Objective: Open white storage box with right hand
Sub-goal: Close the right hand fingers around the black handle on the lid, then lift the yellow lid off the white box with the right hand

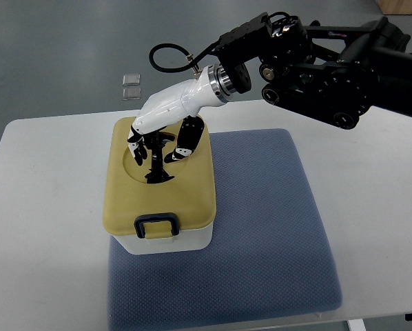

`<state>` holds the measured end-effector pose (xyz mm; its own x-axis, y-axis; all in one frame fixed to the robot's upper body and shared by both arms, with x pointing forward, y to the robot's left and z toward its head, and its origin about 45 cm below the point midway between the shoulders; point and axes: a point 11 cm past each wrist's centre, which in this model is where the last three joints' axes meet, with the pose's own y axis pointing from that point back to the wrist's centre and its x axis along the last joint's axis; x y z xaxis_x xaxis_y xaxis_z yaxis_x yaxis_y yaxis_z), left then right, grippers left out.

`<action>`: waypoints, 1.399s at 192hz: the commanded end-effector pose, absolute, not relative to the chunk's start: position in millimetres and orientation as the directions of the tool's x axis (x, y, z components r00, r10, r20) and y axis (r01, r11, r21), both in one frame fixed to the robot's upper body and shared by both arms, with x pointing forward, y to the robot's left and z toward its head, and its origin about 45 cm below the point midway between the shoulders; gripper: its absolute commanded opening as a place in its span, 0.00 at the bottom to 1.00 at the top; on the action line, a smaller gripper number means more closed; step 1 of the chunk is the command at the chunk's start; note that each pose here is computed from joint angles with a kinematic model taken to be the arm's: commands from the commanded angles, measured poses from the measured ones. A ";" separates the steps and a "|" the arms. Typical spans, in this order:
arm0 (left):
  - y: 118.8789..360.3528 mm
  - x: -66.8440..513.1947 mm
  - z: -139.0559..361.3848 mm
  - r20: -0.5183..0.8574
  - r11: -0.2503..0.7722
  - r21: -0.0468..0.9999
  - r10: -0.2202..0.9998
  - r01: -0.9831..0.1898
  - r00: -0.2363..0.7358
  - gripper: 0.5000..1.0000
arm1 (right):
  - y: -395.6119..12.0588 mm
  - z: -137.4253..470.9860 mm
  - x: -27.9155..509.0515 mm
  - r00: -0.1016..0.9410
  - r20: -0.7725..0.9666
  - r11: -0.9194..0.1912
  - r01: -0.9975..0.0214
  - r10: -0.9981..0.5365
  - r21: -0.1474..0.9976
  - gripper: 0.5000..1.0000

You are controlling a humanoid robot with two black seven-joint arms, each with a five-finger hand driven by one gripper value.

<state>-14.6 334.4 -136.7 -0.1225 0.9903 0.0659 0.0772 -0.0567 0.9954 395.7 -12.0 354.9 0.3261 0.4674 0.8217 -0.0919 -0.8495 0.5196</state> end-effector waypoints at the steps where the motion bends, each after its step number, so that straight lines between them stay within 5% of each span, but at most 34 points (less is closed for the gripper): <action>1: 334.4 -14.6 -136.7 0.066 -0.057 0.995 0.990 0.078 -0.122 1.00 | -11.7 355.0 395.3 0.326 0.822 -0.850 -0.090 0.467 0.519 0.17; 42: 334.4 -14.5 -136.7 0.066 -0.057 0.995 0.990 0.076 -0.122 1.00 | -8.4 354.6 391.8 0.323 0.822 -0.852 -0.077 0.470 0.517 0.00; 195: 334.4 -14.5 -136.7 0.066 -0.057 0.995 0.990 0.076 -0.122 1.00 | -6.7 400.7 397.7 0.322 0.879 -0.913 -0.088 0.353 0.399 0.00; 268: 334.4 -14.6 -136.7 0.066 -0.057 0.995 0.990 0.078 -0.122 1.00 | -111.5 432.7 452.5 0.342 0.929 -0.895 -0.358 0.139 0.266 0.00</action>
